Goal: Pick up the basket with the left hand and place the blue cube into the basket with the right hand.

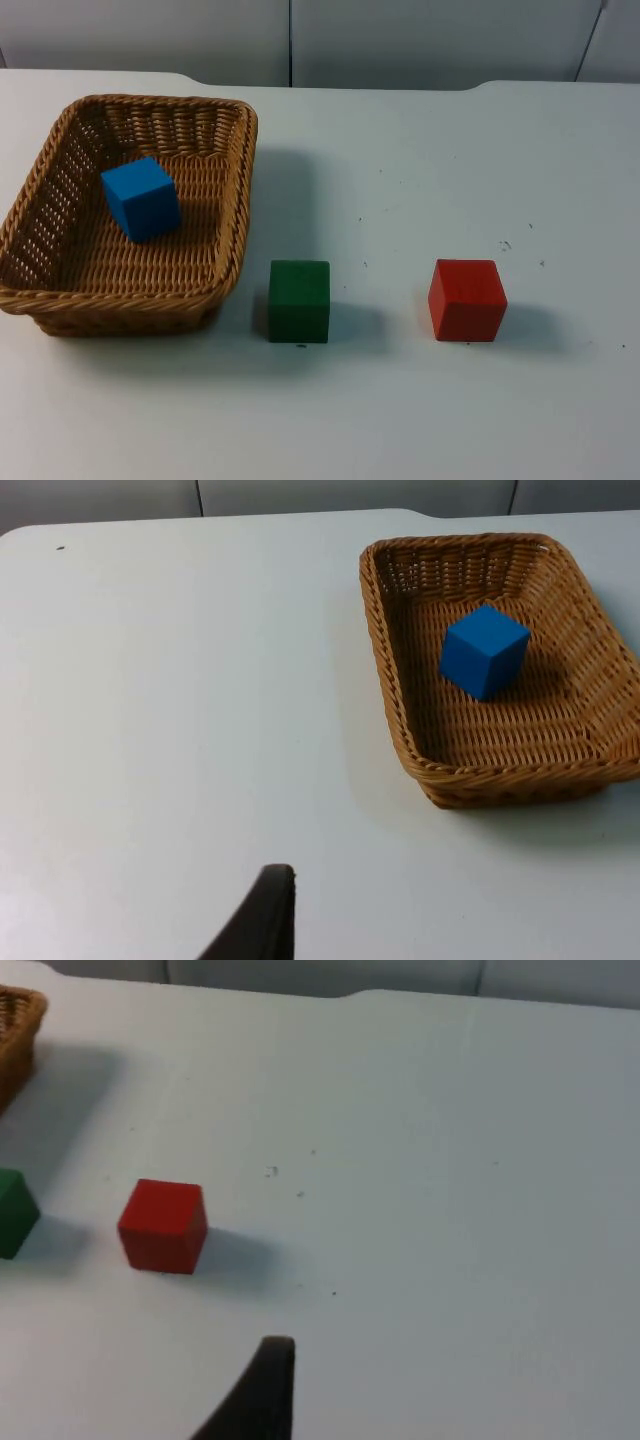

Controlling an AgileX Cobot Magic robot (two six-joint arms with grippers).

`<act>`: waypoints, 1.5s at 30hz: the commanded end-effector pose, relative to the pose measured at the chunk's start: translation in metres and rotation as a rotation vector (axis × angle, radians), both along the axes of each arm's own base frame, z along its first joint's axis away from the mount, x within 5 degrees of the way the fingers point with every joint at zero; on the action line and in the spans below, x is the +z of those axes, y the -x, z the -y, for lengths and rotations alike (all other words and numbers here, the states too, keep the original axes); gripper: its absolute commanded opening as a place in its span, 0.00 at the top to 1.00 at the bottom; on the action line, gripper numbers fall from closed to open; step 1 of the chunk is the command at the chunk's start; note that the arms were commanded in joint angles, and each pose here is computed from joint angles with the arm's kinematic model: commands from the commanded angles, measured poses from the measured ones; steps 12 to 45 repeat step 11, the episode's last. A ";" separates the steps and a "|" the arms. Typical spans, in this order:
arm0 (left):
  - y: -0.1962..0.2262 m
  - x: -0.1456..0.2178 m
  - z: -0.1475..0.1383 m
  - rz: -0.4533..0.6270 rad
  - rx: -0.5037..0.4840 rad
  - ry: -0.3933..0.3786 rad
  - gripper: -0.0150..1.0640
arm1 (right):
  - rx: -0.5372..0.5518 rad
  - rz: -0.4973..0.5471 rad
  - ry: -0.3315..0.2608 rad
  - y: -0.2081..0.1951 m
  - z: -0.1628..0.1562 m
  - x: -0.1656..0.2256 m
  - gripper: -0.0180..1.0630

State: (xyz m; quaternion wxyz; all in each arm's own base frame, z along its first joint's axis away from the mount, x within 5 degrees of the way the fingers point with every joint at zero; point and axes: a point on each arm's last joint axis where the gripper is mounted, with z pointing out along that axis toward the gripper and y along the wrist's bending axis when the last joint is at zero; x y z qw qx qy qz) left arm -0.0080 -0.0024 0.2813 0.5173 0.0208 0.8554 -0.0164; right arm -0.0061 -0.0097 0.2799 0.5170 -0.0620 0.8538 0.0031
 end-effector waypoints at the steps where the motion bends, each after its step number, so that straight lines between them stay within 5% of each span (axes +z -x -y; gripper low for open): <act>1: -0.001 -0.002 0.000 0.005 -0.008 0.003 0.01 | -0.045 0.006 0.004 -0.001 -0.001 -0.002 0.01; 11: -0.001 -0.002 0.000 0.005 -0.008 0.003 0.01 | -0.209 0.006 0.004 0.001 -0.002 -0.002 0.01; 45: -0.001 -0.002 0.000 0.005 -0.008 0.003 0.01 | -0.209 0.006 0.004 0.001 -0.002 -0.002 0.01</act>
